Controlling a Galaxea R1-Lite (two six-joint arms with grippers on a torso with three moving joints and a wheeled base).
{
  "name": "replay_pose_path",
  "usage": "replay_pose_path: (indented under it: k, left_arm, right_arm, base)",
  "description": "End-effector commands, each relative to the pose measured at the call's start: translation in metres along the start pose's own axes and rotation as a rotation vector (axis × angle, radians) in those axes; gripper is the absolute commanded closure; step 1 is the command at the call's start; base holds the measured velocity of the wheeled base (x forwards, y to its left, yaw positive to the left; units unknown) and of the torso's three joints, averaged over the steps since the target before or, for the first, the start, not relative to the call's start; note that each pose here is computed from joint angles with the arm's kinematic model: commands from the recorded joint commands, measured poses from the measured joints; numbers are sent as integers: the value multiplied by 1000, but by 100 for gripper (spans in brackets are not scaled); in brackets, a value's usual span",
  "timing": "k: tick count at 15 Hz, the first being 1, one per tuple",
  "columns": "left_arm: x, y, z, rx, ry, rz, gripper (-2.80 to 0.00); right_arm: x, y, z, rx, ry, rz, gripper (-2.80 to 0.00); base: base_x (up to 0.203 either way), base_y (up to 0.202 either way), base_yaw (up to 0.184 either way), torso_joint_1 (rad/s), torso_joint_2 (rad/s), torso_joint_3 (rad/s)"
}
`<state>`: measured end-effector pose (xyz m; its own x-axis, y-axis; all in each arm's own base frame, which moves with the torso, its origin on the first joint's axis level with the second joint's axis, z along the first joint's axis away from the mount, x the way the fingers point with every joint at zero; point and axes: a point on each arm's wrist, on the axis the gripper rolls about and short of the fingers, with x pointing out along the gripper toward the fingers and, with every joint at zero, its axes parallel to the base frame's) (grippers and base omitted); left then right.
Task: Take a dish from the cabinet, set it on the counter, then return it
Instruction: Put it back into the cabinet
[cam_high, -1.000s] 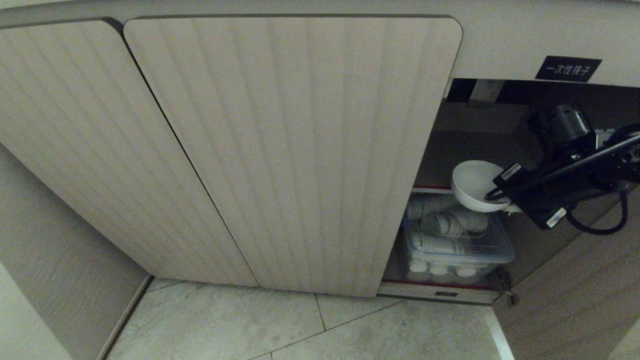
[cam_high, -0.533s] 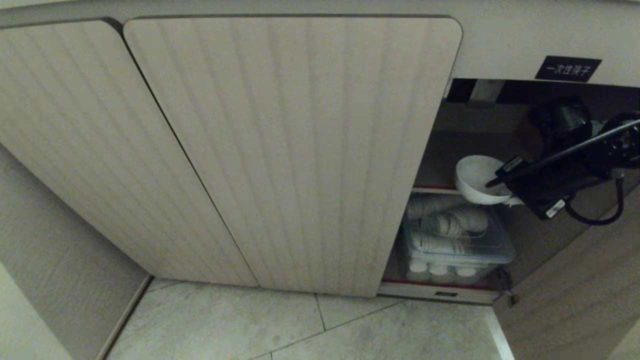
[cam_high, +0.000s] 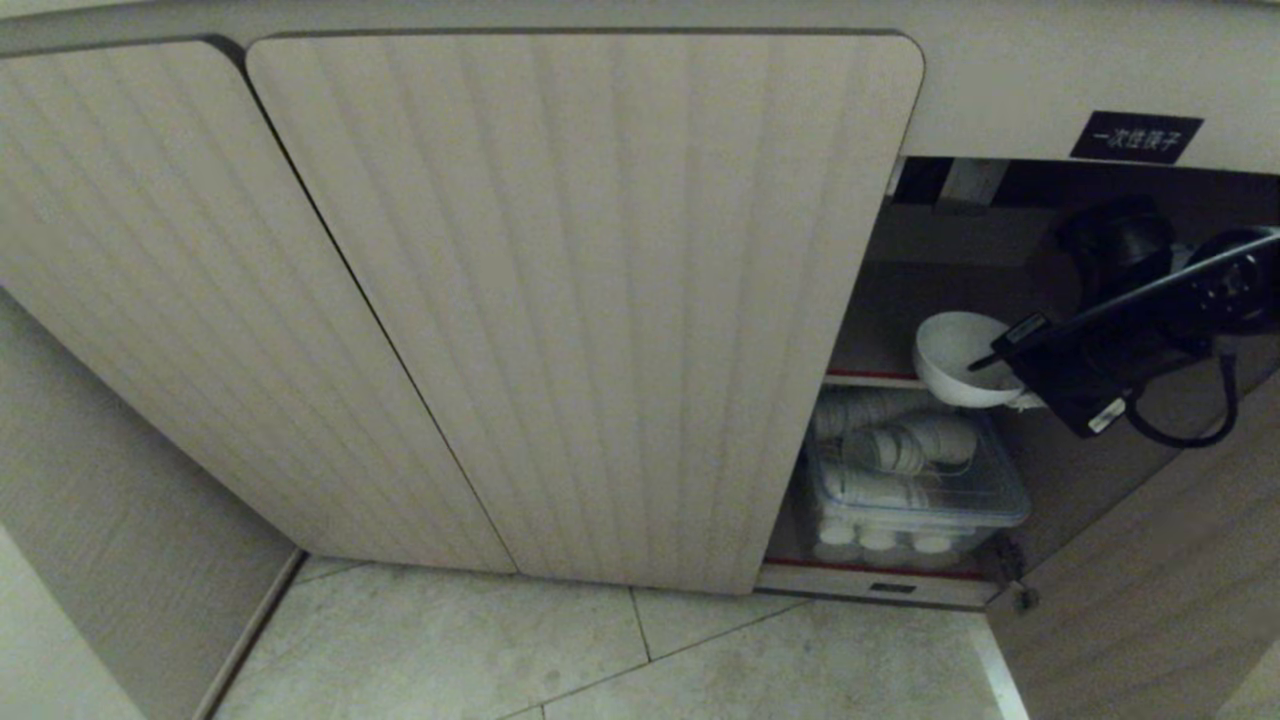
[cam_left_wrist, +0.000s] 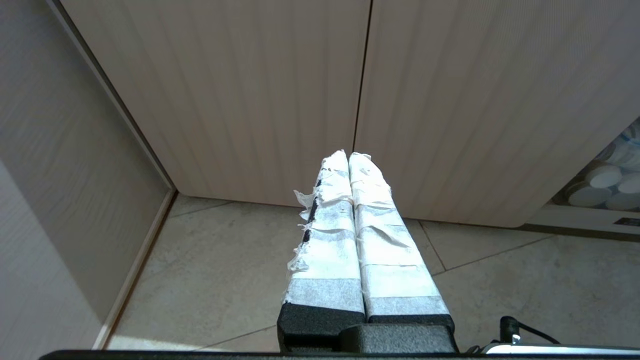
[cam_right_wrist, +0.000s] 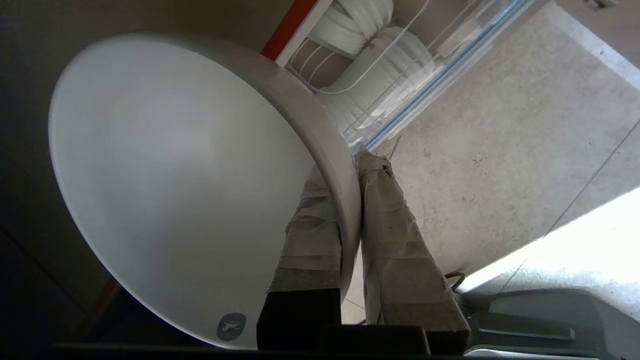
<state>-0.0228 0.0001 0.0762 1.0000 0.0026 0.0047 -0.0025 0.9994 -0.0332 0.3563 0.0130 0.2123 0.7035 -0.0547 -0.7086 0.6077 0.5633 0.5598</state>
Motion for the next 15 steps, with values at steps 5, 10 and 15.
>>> replay_pose_path:
  k: [5,10,15]
  left_arm:
    - [0,0,0,-1,-1,0,0]
    - [0,0,0,-1,-2,2,0]
    - [0,0,0,-1,0,0,0]
  right_arm:
    - [14,2,-1,4,11,-16,0]
    - [23,6,1,12,10,-16,0]
    - [28,11,4,16,4,-7,0]
  base:
    - [0,0,0,0,0,0]
    - [0,0,0,0,0,0]
    - [0,0,0,0,0,0]
